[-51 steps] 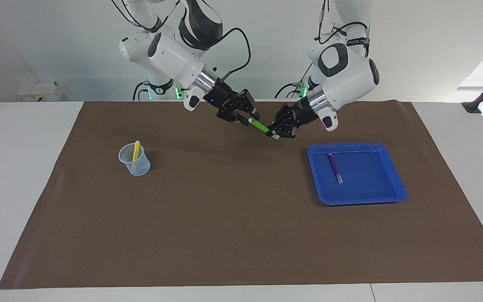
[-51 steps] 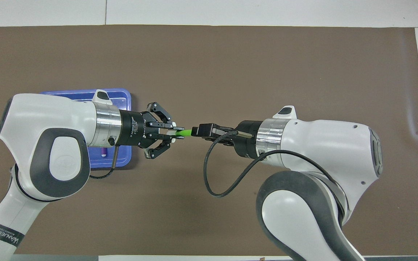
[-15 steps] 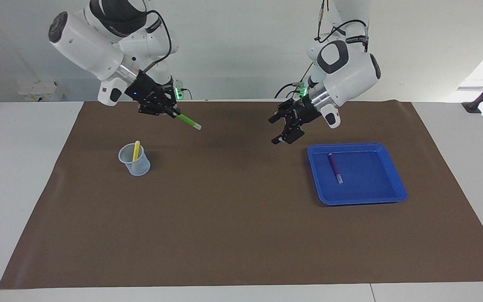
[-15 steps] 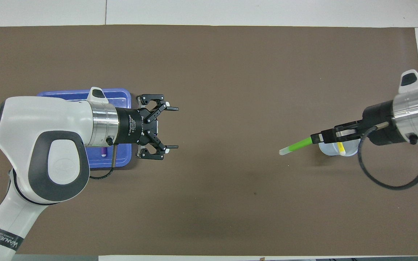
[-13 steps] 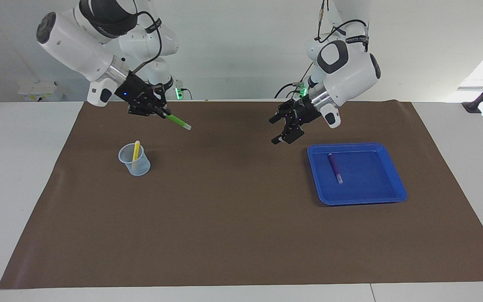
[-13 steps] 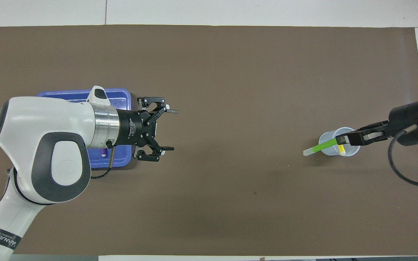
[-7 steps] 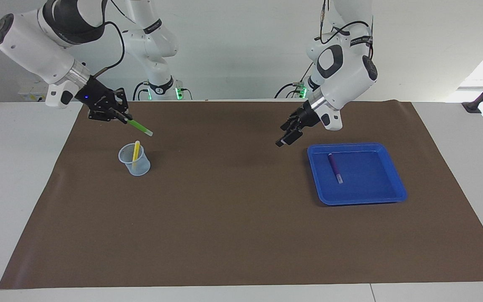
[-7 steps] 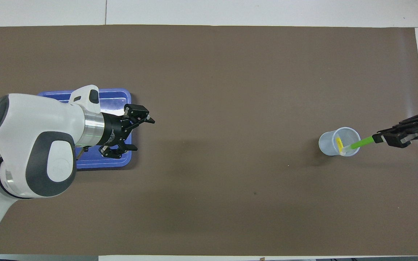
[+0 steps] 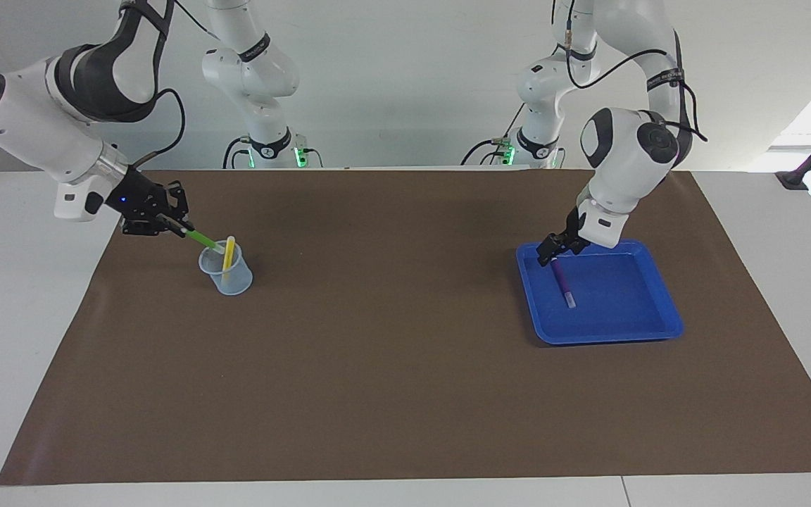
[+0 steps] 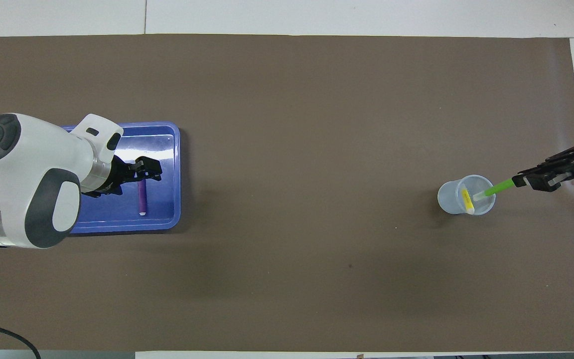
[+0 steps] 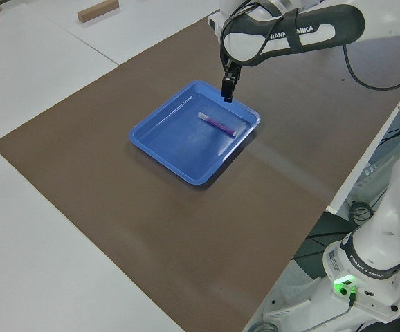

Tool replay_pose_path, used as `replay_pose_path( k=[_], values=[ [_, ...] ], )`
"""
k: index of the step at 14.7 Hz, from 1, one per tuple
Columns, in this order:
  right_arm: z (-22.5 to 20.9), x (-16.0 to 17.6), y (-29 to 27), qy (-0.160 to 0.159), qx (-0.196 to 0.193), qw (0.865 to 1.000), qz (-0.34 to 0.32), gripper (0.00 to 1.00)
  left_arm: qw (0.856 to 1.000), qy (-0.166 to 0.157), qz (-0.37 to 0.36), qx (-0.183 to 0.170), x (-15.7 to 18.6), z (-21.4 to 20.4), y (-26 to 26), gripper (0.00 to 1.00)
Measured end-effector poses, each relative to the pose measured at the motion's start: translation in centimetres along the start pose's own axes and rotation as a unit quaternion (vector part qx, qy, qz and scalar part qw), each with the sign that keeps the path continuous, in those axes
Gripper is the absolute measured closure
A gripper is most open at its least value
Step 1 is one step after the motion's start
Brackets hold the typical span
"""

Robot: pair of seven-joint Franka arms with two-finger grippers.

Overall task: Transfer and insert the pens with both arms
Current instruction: 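Insert the green pen into the cup while the left gripper reaches purple pen, then lift the purple pen with the left gripper toward the right gripper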

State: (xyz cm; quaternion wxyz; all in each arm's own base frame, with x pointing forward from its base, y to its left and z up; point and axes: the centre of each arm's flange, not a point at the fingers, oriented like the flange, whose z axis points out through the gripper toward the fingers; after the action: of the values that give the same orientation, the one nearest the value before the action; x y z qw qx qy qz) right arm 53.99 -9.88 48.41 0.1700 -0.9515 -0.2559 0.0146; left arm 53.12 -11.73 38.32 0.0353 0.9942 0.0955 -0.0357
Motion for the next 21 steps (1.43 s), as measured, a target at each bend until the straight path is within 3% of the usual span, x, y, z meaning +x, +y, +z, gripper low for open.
replay_pose_path(
  k=[5,10,13,14,15,19,21],
  values=[
    [1.6,-0.5,0.6,-0.008,0.008,1.0,-0.008,0.83,0.993,-0.005,0.104,0.05,1.9,5.5,-0.9,0.0],
    [2.6,-1.2,1.0,-0.015,0.017,1.0,-0.01,0.83,0.992,-0.011,0.117,0.038,2.9,8.4,-1.1,0.01],
    [3.1,-1.4,0.9,-0.017,0.019,1.0,-0.009,0.82,0.992,-0.01,0.117,0.037,3.1,8.4,-1.2,0.09],
    [3.1,-1.4,0.9,-0.018,0.02,1.0,-0.009,0.78,0.992,-0.01,0.117,0.037,3.1,8.3,-1.3,0.16],
    [3.1,-1.4,0.9,-0.017,0.02,1.0,-0.009,0.7,0.993,-0.009,0.116,0.037,3.2,8.2,-1.4,0.31],
    [1.9,-1.1,0.6,-0.013,0.017,1.0,-0.014,0.23,0.993,-0.003,0.11,0.036,3.8,7.6,-2.1,0.78],
    [0.9,-0.3,-0.3,0.004,0.037,0.999,-0.017,0.04,0.993,-0.003,0.11,0.036,3.8,7.6,-2.1,0.83]
  ],
)
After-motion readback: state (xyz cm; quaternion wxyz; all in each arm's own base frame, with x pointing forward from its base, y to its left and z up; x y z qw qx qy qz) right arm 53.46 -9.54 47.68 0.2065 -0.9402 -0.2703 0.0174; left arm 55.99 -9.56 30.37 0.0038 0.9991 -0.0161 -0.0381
